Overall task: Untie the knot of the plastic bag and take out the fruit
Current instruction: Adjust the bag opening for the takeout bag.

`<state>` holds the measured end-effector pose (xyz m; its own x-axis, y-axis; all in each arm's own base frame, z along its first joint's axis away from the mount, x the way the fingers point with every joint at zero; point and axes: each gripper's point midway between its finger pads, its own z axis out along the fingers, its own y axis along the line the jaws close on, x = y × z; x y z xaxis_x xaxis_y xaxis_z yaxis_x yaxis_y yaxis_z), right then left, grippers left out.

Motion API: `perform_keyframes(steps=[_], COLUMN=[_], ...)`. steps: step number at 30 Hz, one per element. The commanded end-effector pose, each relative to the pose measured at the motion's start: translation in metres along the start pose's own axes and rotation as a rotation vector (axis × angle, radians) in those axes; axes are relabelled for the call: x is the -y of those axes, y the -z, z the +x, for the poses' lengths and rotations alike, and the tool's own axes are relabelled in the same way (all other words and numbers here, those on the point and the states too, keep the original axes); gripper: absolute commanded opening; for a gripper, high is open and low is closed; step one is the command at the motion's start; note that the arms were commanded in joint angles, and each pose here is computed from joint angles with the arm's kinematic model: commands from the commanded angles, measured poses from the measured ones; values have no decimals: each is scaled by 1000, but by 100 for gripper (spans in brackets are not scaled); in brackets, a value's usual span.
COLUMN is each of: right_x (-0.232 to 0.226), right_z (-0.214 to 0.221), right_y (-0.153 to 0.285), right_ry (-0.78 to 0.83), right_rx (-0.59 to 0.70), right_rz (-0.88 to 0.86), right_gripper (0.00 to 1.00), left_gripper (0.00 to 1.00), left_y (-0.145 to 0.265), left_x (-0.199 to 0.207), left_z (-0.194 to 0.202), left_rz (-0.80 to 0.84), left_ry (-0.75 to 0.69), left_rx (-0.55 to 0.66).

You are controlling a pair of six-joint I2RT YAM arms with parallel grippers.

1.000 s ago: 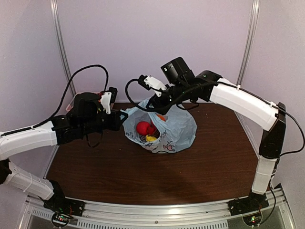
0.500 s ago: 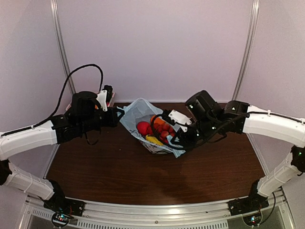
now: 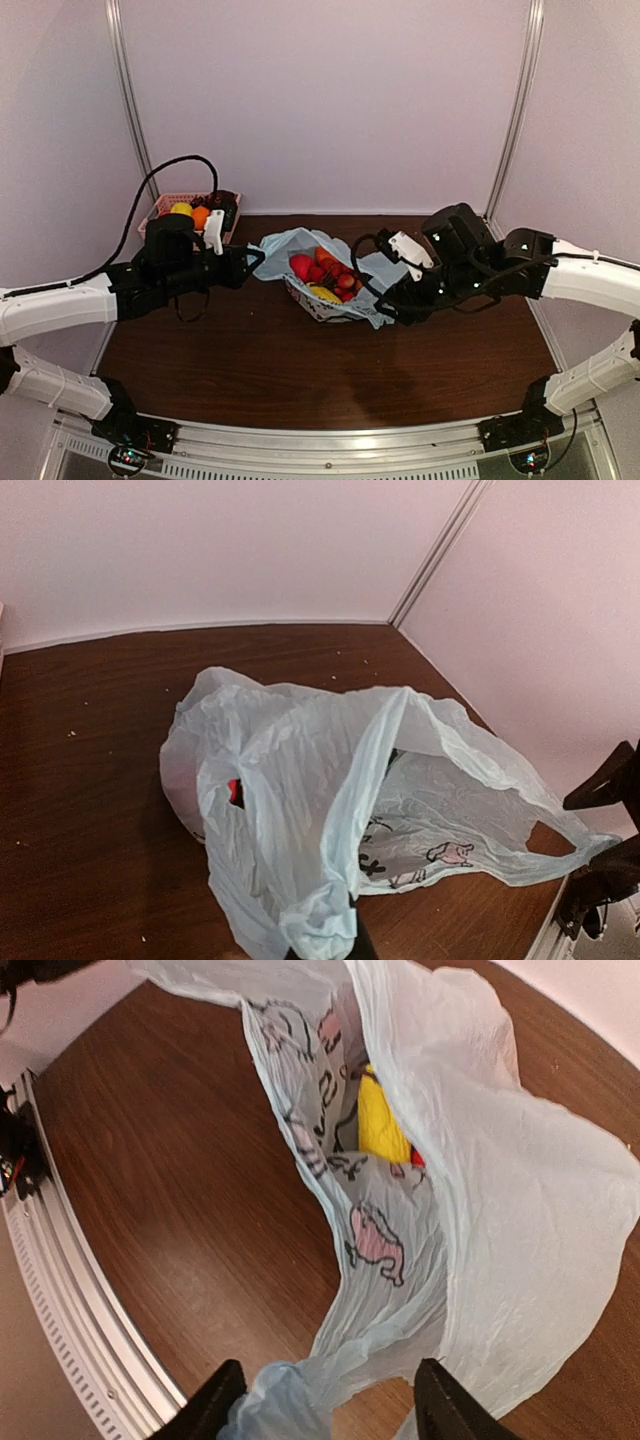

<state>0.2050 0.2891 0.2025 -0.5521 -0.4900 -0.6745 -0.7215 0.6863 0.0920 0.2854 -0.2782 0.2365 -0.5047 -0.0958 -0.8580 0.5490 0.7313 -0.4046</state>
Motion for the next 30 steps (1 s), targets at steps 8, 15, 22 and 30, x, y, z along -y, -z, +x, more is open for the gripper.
perform_keyframes(steps=[8, 15, 22, 30], right_x=[-68, -51, -8, 60], right_z=[-124, -134, -102, -51], right_y=[30, -37, -95, -87], right_ry=[-13, -26, 12, -26], right_rx=[380, 273, 115, 0], right_rz=[-155, 107, 403, 606], right_gripper=[74, 68, 62, 77], left_gripper=[0, 0, 0, 0], left_y=[14, 17, 21, 29], left_x=[21, 20, 13, -13], left_z=[-24, -26, -35, -46], left_rz=[105, 90, 38, -112], left_ry=[-12, -10, -6, -4], left_rx=[88, 89, 113, 127])
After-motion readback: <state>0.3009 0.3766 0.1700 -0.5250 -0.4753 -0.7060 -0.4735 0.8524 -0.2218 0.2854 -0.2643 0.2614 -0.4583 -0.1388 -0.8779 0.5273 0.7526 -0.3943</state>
